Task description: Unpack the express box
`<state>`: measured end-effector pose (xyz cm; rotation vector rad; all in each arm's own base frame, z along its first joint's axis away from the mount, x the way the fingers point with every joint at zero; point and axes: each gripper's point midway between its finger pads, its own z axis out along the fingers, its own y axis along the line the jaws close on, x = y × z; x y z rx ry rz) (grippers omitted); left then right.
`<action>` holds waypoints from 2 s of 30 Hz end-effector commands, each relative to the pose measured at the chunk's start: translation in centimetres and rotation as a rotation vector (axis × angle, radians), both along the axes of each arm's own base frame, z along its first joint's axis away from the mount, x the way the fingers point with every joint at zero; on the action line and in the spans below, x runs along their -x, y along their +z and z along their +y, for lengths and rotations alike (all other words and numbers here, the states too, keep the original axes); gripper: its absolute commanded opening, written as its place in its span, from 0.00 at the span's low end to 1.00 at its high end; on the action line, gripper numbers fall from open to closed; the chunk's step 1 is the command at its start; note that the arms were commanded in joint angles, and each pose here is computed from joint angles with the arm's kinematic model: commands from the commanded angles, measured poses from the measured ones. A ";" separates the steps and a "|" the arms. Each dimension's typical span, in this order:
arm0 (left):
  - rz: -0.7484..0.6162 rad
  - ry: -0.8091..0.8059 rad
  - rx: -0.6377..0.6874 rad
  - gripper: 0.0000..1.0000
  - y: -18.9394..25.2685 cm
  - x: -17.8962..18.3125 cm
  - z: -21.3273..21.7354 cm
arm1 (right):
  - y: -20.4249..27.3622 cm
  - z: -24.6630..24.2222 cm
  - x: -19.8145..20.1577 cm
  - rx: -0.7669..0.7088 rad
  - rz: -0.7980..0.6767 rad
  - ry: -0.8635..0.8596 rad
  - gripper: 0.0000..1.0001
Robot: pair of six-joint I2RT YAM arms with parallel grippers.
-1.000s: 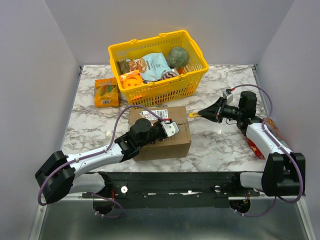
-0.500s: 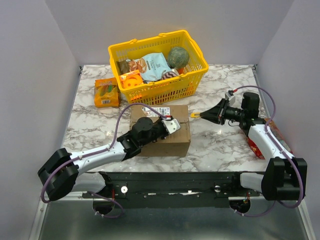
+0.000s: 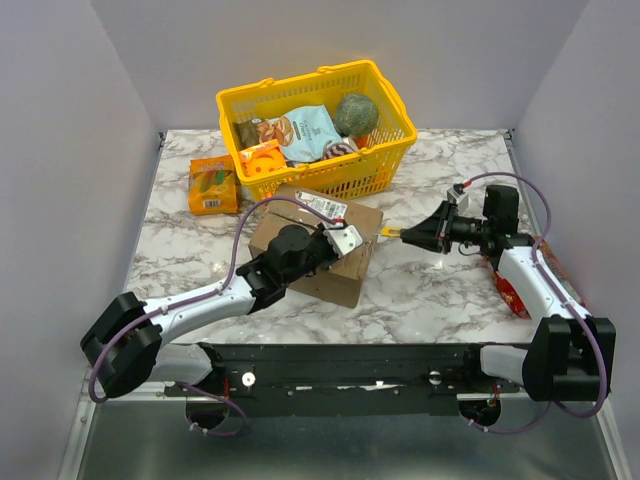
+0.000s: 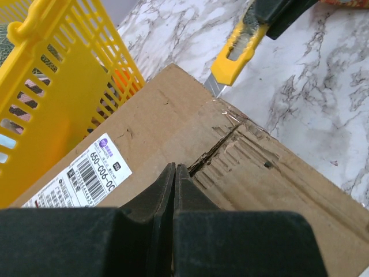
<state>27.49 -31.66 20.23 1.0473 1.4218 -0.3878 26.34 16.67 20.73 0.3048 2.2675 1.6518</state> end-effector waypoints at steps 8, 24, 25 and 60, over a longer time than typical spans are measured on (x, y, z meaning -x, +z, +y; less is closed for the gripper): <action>0.117 0.100 -0.122 0.13 -3.9 -1.5 2.1 | 0.9 1.0 3.4 -0.065 0.057 0.139 0.00; 0.126 -0.346 -0.070 0.44 0.3 7.7 3.2 | 1.8 0.9 1.7 -0.043 -0.028 0.166 0.00; 0.096 -0.367 -0.079 0.46 -0.3 8.0 3.2 | 1.8 0.8 1.7 -0.042 -0.026 0.166 0.00; -0.169 -0.343 -0.050 0.63 -0.5 7.2 -0.6 | 1.2 1.0 2.6 -0.084 -0.002 0.219 0.01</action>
